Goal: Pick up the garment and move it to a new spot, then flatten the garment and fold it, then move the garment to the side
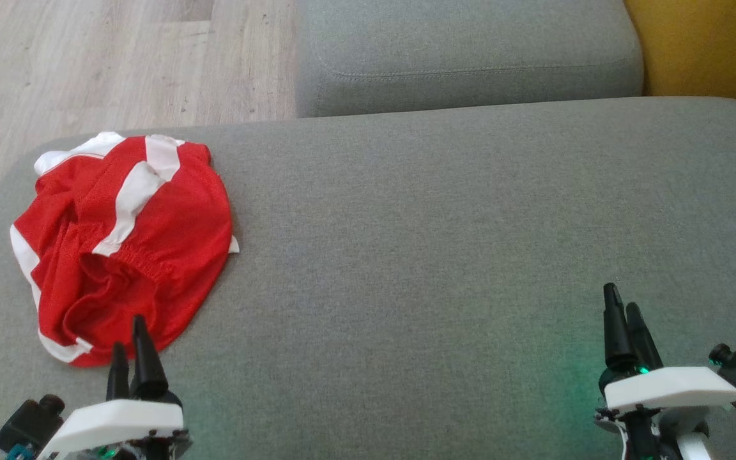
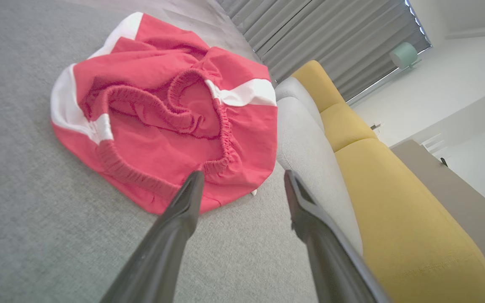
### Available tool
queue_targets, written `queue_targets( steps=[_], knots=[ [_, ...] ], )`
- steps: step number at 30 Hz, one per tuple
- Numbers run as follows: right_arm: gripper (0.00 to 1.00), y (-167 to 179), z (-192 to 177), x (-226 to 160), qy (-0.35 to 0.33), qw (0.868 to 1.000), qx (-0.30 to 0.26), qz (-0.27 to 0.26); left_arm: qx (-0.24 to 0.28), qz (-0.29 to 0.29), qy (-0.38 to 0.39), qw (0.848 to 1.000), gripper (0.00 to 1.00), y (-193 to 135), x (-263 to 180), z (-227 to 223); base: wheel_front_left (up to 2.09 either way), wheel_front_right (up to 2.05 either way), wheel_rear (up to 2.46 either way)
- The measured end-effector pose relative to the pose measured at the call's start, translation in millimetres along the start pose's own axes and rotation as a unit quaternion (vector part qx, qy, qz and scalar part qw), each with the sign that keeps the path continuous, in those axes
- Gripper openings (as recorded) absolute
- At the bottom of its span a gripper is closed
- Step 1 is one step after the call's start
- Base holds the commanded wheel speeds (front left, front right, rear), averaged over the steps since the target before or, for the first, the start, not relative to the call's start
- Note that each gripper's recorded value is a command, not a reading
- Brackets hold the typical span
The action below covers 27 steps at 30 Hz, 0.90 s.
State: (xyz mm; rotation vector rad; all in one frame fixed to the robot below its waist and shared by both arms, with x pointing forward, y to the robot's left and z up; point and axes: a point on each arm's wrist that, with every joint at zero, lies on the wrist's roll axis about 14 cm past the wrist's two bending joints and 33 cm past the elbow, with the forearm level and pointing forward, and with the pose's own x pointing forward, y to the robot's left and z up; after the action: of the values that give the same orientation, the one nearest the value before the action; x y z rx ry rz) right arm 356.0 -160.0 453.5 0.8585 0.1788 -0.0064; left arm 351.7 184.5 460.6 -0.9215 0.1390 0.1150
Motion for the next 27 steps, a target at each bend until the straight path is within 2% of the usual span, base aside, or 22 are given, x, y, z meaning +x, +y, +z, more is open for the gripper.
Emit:
queue_targets(
  steps=[15,27],
  knots=[
    [1.0,13.4,-4.0,2.2,-0.001,0.995,-0.098,0.025,0.078,-0.012,-0.013,0.997,1.0,-7.2,-0.4,1.0,0.0,0.0,0.0],
    [1.0,23.4,-6.5,2.4,-0.006,0.983,-0.176,0.046,0.148,-0.029,-0.033,0.988,1.0,-17.2,-1.7,5.3,0.0,0.0,0.0]
  ],
)
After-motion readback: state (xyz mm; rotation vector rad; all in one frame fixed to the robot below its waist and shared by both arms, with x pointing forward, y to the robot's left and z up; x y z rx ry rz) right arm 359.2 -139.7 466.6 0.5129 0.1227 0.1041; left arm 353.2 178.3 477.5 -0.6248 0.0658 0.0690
